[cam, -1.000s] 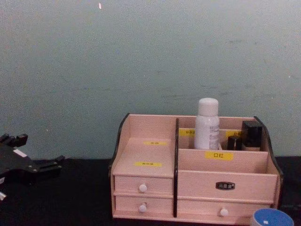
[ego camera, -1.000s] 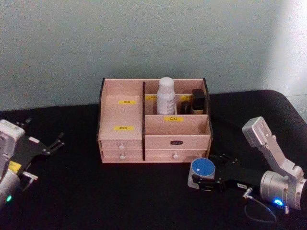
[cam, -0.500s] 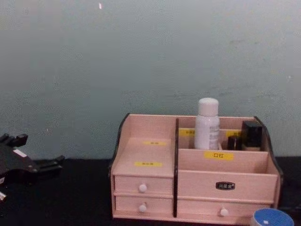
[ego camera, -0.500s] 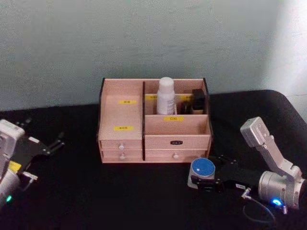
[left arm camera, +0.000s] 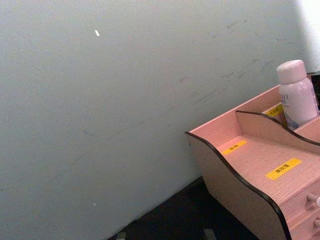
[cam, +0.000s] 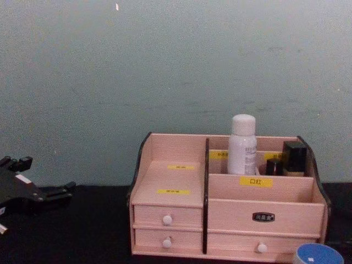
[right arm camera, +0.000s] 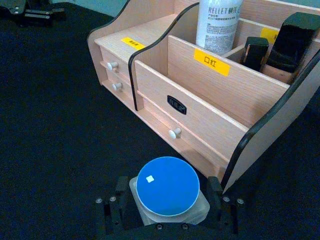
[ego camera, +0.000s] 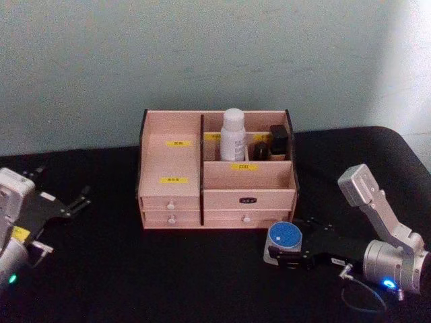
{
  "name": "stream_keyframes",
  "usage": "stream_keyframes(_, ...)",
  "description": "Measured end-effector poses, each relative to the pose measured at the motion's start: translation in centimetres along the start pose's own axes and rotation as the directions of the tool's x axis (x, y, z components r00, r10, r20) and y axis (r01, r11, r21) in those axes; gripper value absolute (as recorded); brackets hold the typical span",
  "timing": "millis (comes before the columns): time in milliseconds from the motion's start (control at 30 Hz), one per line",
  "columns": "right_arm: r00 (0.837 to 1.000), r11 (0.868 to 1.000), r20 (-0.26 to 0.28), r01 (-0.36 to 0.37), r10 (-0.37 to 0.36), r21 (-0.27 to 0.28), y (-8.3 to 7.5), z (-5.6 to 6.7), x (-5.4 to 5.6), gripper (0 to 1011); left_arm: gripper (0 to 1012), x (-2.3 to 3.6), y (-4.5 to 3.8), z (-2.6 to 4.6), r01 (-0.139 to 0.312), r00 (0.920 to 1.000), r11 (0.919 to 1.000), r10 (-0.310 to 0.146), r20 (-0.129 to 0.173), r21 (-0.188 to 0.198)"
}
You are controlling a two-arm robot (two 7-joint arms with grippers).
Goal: Pick up the facial cleanser and watermelon frost from the table and place them into the tiered storage box.
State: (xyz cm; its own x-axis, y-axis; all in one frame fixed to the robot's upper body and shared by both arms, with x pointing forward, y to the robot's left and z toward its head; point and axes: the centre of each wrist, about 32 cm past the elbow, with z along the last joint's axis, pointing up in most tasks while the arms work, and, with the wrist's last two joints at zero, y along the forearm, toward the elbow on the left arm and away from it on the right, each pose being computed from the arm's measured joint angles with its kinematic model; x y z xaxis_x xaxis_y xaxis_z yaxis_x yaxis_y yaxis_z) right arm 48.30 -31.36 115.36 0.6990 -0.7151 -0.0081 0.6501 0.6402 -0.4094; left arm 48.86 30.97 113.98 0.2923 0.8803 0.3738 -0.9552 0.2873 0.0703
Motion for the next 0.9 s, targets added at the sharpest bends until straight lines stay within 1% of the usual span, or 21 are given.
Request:
stream_keyframes(200, 1.0, 1.0, 0.0, 0.0, 0.0, 0.0, -0.01, 0.0, -0.01, 1000, 1001, 0.0, 0.0, 0.0, 0.0, 1.0, 1.0, 0.0, 0.0, 0.0)
stream_keyframes(300, 1.0, 1.0, 0.0, 0.0, 0.0, 0.001, -0.02, 0.01, -0.01, 976, 1001, 0.0, 0.0, 0.0, 0.0, 1.0, 1.0, 0.0, 0.0, 0.0)
stream_keyframes(367, 1.0, 1.0, 0.0, 0.0, 0.0, 0.001, -0.02, 0.01, -0.01, 926, 1001, 0.0, 0.0, 0.0, 0.0, 1.0, 1.0, 0.0, 0.0, 0.0)
stream_keyframes(433, 1.0, 1.0, 0.0, 0.0, 0.0, 0.001, -0.02, 0.01, -0.01, 903, 1001, 0.0, 0.0, 0.0, 0.0, 1.0, 1.0, 0.0, 0.0, 0.0)
stream_keyframes(600, 1.0, 1.0, 0.001, 0.0, 0.0, 0.001, -0.02, 0.02, -0.01, 746, 1001, 0.0, 0.0, 0.0, 0.0, 1.0, 1.0, 0.0, 0.0, 0.0)
stream_keyframes(667, 1.0, 1.0, 0.001, 0.0, 0.0, 0.002, -0.02, 0.01, -0.01, 715, 1001, 0.0, 0.0, 0.0, 0.0, 1.0, 1.0, 0.0, 0.0, 0.0)
stream_keyframes(900, 1.0, 1.0, 0.001, 0.0, 0.0, 0.002, -0.02, 0.01, -0.01, 711, 1001, 0.0, 0.0, 0.0, 0.0, 1.0, 1.0, 0.0, 0.0, 0.0)
